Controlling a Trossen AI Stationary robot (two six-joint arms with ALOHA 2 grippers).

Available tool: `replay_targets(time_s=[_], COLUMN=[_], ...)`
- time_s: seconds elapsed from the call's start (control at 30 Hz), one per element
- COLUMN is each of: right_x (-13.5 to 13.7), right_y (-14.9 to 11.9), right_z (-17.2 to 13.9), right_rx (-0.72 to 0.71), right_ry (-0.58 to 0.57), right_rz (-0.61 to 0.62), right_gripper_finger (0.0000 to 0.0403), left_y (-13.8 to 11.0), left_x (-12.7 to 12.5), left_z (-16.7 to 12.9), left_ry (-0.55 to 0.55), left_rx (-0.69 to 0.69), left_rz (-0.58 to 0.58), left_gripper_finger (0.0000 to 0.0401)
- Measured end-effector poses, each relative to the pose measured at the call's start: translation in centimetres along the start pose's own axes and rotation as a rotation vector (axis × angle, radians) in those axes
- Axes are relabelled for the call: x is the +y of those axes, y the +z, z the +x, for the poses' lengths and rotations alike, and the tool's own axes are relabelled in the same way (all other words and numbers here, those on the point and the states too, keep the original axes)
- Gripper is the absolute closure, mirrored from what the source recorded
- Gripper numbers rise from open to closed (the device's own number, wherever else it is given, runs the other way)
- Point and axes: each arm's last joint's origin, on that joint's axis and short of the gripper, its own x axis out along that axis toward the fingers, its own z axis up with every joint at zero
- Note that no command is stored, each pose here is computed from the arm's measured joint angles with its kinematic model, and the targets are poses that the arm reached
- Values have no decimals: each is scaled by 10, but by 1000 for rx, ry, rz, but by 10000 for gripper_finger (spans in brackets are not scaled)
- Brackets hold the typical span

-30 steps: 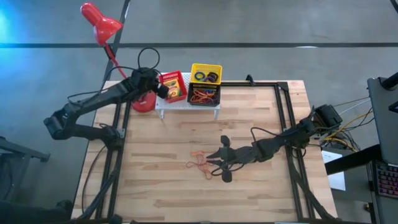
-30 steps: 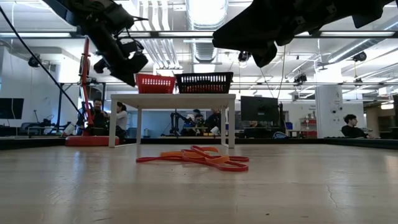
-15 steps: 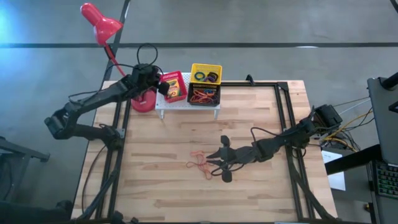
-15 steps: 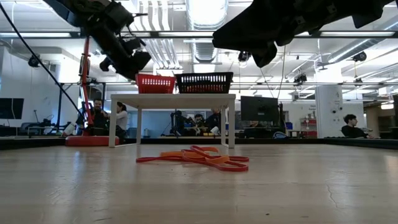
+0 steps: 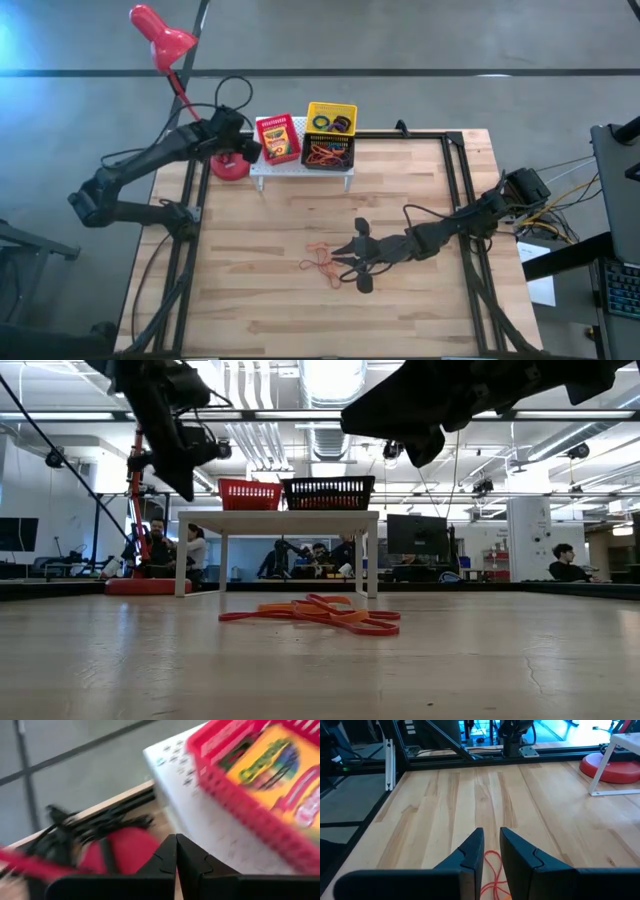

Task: Pick & Place Office Desk Supplies
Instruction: Adjust the red bin on the shelf, then put the red rubber band into the black bin on the shelf

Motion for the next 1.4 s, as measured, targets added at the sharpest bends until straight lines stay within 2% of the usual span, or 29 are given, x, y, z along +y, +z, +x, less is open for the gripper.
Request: replay_targets(time_s=[0.27, 0.53, 0.73, 0.9, 1.03, 1.27, 1.4], right_x=[0, 0, 0, 0, 0, -10, -16], right_y=[0, 0, 0, -4, -17, -41, -48], right_z=[0, 0, 0, 2, 9, 14, 18], right_rx=[0, 0, 1, 16, 77, 281, 319], right_ry=[0, 0, 0, -4, 3, -12, -18], right_rz=[0, 0, -1, -6, 9, -35, -75], right_gripper_finger=[340, 343, 343, 341, 324, 274, 251], left_y=[4, 7, 7, 16, 11, -30, -62], left_x=[-11, -11, -7, -7, -11, -37, -65], left_z=[20, 26, 28, 3, -25, -65, -83], left_ry=[-163, -185, -166, -172, -203, -337, -424], left_rx=[-225, -381, -395, -402, -379, -340, -349], left_rz=[-39, -15, 4, 41, 86, 178, 246], left_gripper_finger=[394, 394, 394, 394, 397, 398, 399])
